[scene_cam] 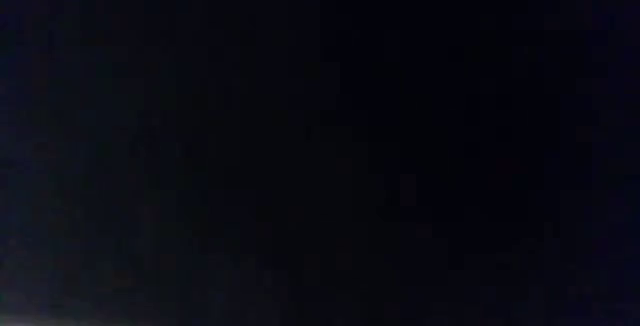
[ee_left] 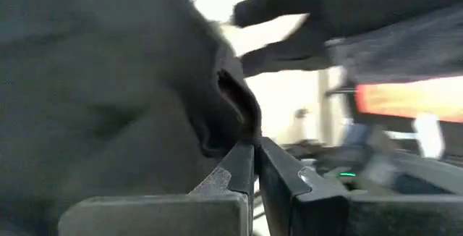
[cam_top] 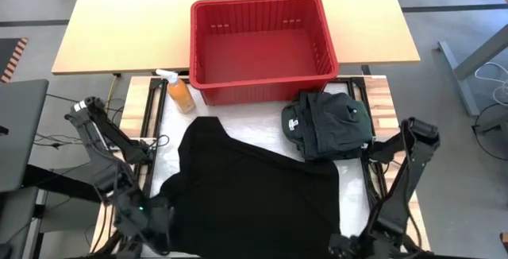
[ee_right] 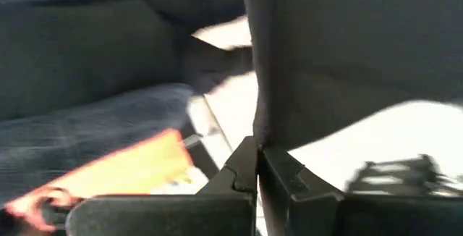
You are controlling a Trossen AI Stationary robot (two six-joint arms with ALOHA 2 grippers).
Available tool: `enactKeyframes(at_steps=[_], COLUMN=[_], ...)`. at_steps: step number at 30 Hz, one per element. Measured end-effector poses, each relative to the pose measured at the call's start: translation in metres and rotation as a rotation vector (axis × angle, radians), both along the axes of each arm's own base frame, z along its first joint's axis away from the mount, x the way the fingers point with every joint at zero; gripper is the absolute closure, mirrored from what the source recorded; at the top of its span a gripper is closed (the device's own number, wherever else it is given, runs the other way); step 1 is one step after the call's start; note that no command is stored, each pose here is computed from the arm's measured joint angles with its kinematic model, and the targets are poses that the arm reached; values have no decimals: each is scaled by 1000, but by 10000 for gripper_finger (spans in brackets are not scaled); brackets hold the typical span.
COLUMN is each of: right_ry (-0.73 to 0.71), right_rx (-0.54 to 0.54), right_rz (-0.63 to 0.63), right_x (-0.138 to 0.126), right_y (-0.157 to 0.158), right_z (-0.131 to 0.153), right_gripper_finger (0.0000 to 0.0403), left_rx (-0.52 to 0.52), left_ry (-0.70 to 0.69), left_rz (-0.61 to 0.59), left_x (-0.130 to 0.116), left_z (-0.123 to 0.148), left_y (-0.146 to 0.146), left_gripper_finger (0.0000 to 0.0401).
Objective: Fold Laundry from Bin
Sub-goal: Fold the black shirt
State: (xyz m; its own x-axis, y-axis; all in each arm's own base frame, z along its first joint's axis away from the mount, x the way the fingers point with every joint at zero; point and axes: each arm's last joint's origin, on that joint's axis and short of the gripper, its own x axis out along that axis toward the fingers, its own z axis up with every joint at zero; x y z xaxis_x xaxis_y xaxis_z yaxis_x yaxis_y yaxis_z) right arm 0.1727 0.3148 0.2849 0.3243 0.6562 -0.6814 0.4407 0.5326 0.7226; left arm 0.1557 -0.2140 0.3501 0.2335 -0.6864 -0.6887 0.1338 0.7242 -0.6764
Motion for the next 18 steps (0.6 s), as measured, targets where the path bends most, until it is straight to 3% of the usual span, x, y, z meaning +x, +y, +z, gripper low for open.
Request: enactKeyframes(at_steps=[8, 13, 18], right_ry=[222, 321, 413], right_rx=[-291, -290, -337], right_rz=[-119, -88, -148], right_x=[8, -6, -21], right_y=[-38, -33, -33], right_z=[-20, -22, -27], right_gripper_finger=[378, 378, 378], left_rx=[322, 423, 480], left_ry=[-2, 58, 20], left_rz=[175, 189, 216], left_x=[13, 10, 11], left_z=[-14, -18, -19], left_y=[40, 52, 55], left_gripper_finger=[401, 401, 401])
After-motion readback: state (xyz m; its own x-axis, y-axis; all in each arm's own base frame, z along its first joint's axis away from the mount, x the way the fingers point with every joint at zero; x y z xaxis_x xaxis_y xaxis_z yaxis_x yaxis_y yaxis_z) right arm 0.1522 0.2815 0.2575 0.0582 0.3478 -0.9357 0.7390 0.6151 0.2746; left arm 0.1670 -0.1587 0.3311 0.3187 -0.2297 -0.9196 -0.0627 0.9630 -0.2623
